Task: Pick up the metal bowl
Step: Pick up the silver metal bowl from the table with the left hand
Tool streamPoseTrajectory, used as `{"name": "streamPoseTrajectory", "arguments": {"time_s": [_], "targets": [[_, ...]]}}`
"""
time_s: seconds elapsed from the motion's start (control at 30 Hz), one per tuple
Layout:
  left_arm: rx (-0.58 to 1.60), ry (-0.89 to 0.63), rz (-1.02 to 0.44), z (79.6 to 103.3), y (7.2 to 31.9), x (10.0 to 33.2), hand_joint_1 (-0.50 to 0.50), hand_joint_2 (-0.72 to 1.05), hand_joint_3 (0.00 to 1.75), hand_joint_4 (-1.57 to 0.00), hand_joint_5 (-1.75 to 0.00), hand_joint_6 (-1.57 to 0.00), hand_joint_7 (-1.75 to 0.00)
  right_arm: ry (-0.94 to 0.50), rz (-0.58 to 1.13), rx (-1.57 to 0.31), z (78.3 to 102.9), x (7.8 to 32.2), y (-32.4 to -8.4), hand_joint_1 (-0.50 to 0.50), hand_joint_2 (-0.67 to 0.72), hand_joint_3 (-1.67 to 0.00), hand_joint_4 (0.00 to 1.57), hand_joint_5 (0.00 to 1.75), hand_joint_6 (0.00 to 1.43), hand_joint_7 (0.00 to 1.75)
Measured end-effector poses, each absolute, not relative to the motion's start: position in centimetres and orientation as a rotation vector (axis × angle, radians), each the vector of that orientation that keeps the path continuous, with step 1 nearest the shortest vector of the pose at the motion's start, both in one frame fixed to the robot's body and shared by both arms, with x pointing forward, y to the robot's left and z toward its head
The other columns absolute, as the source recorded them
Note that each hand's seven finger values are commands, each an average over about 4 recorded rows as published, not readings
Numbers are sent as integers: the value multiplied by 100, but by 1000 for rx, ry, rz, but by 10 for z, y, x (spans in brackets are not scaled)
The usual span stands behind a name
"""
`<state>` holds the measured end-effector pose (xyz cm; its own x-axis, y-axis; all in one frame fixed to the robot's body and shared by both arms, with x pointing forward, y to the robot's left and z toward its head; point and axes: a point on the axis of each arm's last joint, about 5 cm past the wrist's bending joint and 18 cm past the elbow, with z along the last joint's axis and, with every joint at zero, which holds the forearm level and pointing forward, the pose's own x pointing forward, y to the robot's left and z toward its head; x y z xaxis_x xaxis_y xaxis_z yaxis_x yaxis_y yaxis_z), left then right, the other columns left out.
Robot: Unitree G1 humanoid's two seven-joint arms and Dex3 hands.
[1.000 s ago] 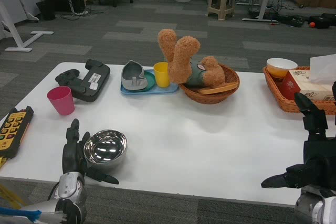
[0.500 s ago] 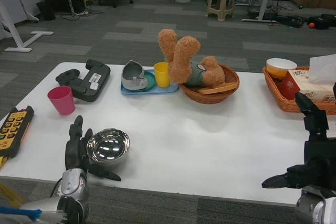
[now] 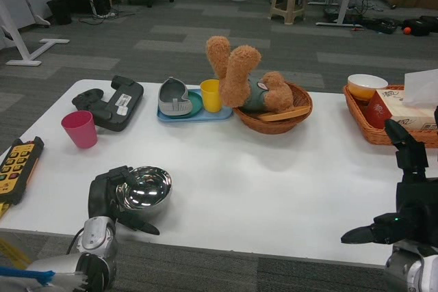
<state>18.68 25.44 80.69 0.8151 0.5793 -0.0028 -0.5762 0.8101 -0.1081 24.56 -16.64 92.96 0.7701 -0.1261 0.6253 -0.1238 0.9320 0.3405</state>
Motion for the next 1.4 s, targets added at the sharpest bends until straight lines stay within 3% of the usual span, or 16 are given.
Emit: {"name": "streamPoseTrajectory", "arguments": {"time_s": [0.03, 0.1, 0.17, 0.23, 0.3, 0.4, 0.7, 0.97, 1.1, 1.4], "targets": [[-102, -31, 615, 807, 255, 187, -50, 105, 9, -32, -115, -157, -159, -696, -1, 378, 930, 246, -166, 21, 66, -16, 33, 65, 0, 56], [-98, -29, 611, 808, 256, 187, -50, 105, 9, -56, -139, -157, -162, -696, -1, 378, 930, 246, -166, 19, 66, -16, 32, 63, 0, 56], [-94, -26, 605, 808, 256, 188, -50, 105, 9, -92, -164, -157, -166, -696, -1, 378, 930, 246, -166, 17, 66, -20, 31, 61, 0, 56], [-90, -24, 600, 808, 256, 188, -50, 105, 9, -122, -175, -157, -168, -696, -1, 378, 930, 246, -166, 19, 66, -24, 31, 58, 0, 56], [-89, -23, 597, 808, 256, 188, -50, 105, 9, -136, -175, -157, -168, -696, -1, 378, 930, 246, -166, 21, 66, -20, 31, 61, 0, 56], [-89, -22, 597, 808, 256, 188, -50, 105, 13, -140, -175, -157, -168, -696, -1, 378, 930, 246, -166, 21, 66, -16, 32, 68, 0, 56], [-90, -22, 600, 808, 257, 188, -50, 105, 22, -146, -175, -157, -168, -696, -1, 378, 930, 246, -166, 17, 66, -20, 33, 68, 0, 56], [-95, -28, 610, 809, 257, 188, -50, 105, 26, -153, -175, -157, -168, -695, -2, 378, 929, 245, -167, 19, 66, -16, 31, 65, 0, 56], [-81, -82, 609, 816, 261, 194, -50, 105, 26, -153, -175, -157, -168, -694, -2, 378, 929, 245, -167, 18, 66, -16, 32, 68, 0, 56], [-42, -269, 554, 842, 265, 215, -50, 105, 50, -157, -175, -157, -168, -693, -1, 377, 929, 245, -167, 17, 66, -20, 31, 61, 0, 56]]}}
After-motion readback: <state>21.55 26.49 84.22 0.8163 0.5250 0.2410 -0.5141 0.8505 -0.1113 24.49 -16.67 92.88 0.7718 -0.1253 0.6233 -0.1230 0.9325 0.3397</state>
